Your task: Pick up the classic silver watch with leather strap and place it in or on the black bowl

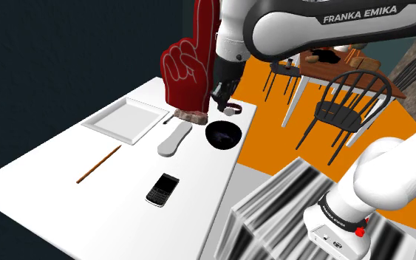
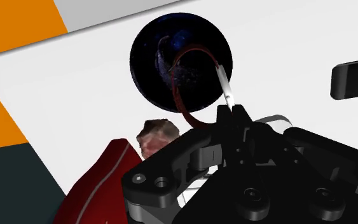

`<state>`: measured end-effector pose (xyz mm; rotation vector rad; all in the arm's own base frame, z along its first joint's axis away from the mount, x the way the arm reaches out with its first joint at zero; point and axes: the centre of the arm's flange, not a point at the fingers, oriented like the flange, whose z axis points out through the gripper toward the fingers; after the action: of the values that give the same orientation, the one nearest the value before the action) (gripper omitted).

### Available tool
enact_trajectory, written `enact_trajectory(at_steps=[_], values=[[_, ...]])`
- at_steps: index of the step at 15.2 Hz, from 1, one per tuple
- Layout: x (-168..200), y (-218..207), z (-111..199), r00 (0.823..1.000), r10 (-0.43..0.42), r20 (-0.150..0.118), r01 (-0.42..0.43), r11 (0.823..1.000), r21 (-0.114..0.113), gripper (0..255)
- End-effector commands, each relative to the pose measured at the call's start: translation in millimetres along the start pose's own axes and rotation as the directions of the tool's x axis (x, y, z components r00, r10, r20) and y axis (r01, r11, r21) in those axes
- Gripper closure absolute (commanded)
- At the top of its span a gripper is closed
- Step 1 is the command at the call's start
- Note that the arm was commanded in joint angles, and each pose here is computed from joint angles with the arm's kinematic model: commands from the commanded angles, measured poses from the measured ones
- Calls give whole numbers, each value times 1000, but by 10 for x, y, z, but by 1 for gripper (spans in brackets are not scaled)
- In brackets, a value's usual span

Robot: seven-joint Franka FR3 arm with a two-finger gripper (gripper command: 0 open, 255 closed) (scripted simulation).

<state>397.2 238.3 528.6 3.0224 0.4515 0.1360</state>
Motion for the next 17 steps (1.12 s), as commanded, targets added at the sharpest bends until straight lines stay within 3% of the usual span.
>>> enact_trajectory(at_steps=[1, 17], values=[[-25, 281, -4, 1000, -2, 0, 2, 1000, 0, 255], [-88, 324, 780, 1000, -2, 0, 2, 1000, 0, 255]])
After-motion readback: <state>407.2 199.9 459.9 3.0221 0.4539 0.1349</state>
